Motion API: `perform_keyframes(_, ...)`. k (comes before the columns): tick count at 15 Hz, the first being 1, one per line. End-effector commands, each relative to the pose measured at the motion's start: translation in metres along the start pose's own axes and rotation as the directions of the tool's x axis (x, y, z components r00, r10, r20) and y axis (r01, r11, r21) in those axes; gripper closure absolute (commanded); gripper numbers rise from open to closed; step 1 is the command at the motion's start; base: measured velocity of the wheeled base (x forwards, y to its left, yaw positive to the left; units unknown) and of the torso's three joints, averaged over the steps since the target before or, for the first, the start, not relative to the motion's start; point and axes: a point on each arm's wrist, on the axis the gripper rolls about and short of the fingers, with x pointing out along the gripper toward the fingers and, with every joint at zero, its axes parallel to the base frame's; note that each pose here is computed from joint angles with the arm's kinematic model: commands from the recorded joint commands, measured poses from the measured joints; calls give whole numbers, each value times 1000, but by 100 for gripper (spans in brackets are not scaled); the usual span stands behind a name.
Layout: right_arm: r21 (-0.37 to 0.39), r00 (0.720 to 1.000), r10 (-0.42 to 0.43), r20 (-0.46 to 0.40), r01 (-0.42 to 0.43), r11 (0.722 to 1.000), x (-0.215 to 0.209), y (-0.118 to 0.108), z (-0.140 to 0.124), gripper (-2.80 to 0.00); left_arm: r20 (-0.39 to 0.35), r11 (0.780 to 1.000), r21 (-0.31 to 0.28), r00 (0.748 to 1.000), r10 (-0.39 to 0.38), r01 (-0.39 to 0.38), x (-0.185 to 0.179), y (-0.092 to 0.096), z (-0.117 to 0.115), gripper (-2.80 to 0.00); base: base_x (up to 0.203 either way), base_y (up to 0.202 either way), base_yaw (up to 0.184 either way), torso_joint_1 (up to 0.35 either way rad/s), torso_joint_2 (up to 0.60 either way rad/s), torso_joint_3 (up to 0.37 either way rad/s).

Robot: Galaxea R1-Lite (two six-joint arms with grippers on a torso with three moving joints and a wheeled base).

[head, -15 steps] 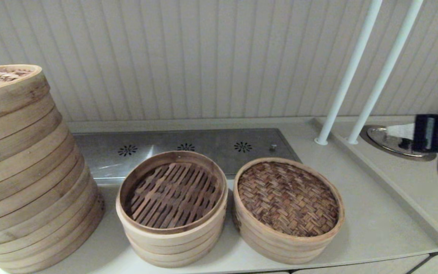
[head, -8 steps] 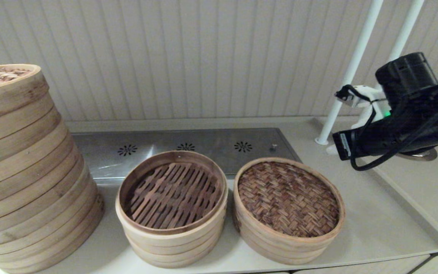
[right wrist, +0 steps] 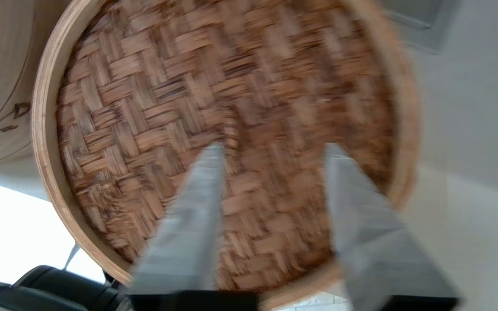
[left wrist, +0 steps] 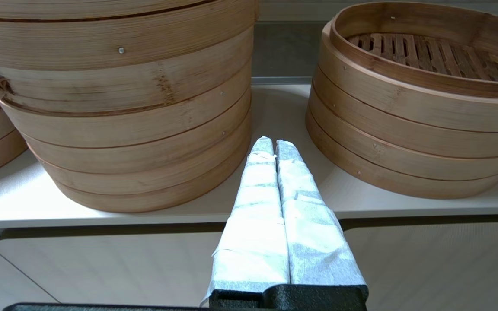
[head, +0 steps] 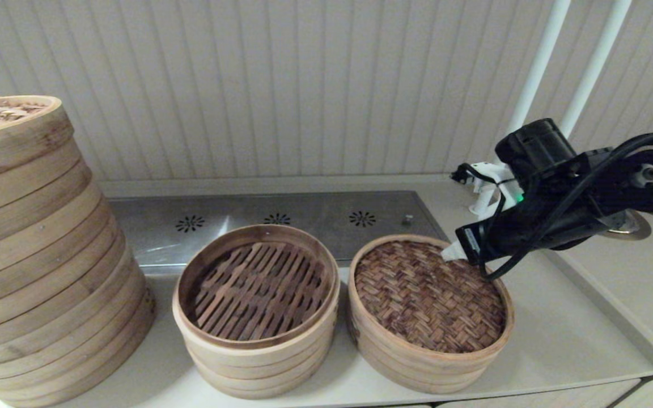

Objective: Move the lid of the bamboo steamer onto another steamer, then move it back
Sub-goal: Pick up the steamer

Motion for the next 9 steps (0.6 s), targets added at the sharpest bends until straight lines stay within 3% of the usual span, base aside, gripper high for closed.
perform_keyframes(1, -2, 999, 9, -37, -9, 1000, 16, 2, -1, -280, -2, 1000, 0, 1000, 0, 0, 0, 0, 0, 0, 0, 0, 0, 0, 0, 0)
perform_keyframes(9, -28, 996, 38, -81, -40, 999, 45, 15, -4, -280, -2, 1000, 1, 1000, 0, 0, 0, 0, 0, 0, 0, 0, 0, 0, 0, 0)
